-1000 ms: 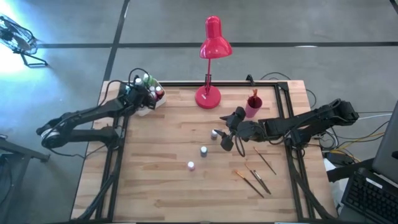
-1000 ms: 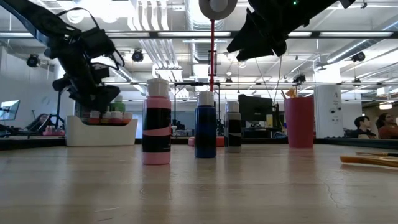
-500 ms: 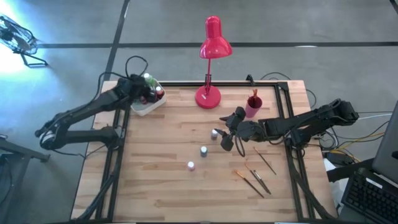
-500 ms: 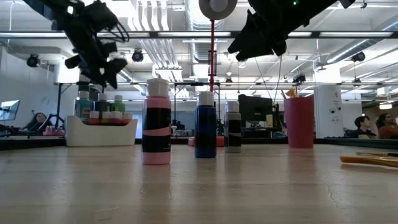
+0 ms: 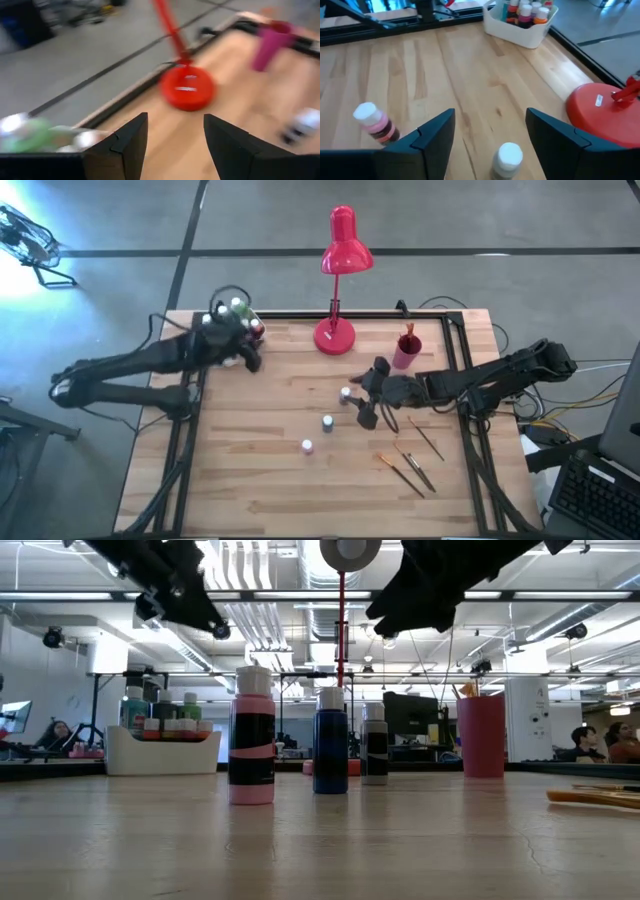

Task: Pick & Place Paint Supplies
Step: Put the gold paintbrush into the pink cup

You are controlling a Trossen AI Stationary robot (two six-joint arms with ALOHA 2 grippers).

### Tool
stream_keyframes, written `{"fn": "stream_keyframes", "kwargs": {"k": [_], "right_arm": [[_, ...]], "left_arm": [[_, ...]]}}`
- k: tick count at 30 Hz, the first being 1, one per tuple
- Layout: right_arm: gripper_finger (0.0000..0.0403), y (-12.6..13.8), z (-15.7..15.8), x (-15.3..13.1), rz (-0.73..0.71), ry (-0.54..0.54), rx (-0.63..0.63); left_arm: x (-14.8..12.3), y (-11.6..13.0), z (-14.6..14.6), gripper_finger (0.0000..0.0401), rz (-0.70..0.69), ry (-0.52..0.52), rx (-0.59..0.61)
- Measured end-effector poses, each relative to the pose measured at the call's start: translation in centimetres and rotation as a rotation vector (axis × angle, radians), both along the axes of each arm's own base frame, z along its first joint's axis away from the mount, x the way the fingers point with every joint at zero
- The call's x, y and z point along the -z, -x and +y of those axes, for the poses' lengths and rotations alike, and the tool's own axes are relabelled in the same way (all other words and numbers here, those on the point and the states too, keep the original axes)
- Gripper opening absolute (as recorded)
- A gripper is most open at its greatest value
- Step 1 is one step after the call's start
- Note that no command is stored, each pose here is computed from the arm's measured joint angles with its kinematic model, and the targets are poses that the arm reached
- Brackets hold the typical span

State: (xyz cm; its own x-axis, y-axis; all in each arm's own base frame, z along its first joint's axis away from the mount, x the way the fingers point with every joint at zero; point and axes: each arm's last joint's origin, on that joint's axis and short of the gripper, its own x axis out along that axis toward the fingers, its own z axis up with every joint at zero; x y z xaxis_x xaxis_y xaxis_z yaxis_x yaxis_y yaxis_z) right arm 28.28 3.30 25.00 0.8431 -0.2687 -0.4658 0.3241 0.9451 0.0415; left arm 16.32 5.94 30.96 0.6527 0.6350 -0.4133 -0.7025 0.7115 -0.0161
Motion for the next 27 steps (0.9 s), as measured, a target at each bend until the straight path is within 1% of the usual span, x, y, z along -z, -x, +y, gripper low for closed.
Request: {"fn": "stream_keyframes", "kwargs": {"k": [3,6,8,11,15,19,23,27], "right_arm": [[0.0246,0.1,0.5,0.1,0.009,0.011,-0.021],[0.025,0.5,1.0,0.3,0.051,0.007,-0.036],[0.0251,1.0,1.3,0.7,0.113,-0.024,-0.019],[0.0246,2.2,1.5,0.9,0.255,-0.076,0.051],[0.0236,3.9,1.6,0.1,0.448,-0.164,0.177],[0.0231,5.8,1.4,-0.2,0.642,-0.258,0.312],[0.0235,7.2,1.3,0.6,0.763,-0.343,0.378],[0.0241,7.7,1.3,2.0,0.815,-0.408,0.398]], "left_arm": [[0.2,-1.1,-2.2,0.0197,-0.031,0.001,0.133],[0.4,-1.8,-4.4,0.0197,-0.064,0.031,0.239],[0.6,-2.1,-5.7,0.0197,-0.065,0.051,0.297],[0.9,-2.3,-7.4,0.0197,-0.059,0.056,0.347],[1.3,-2.5,-8.8,0.0197,-0.053,0.051,0.367],[2.1,-2.9,-9.4,0.0197,-0.039,0.055,0.351],[3.2,-3.2,-9.5,0.0197,-0.02,0.079,0.332],[3.9,-3.5,-9.5,0.0197,-0.025,0.091,0.325]]}}
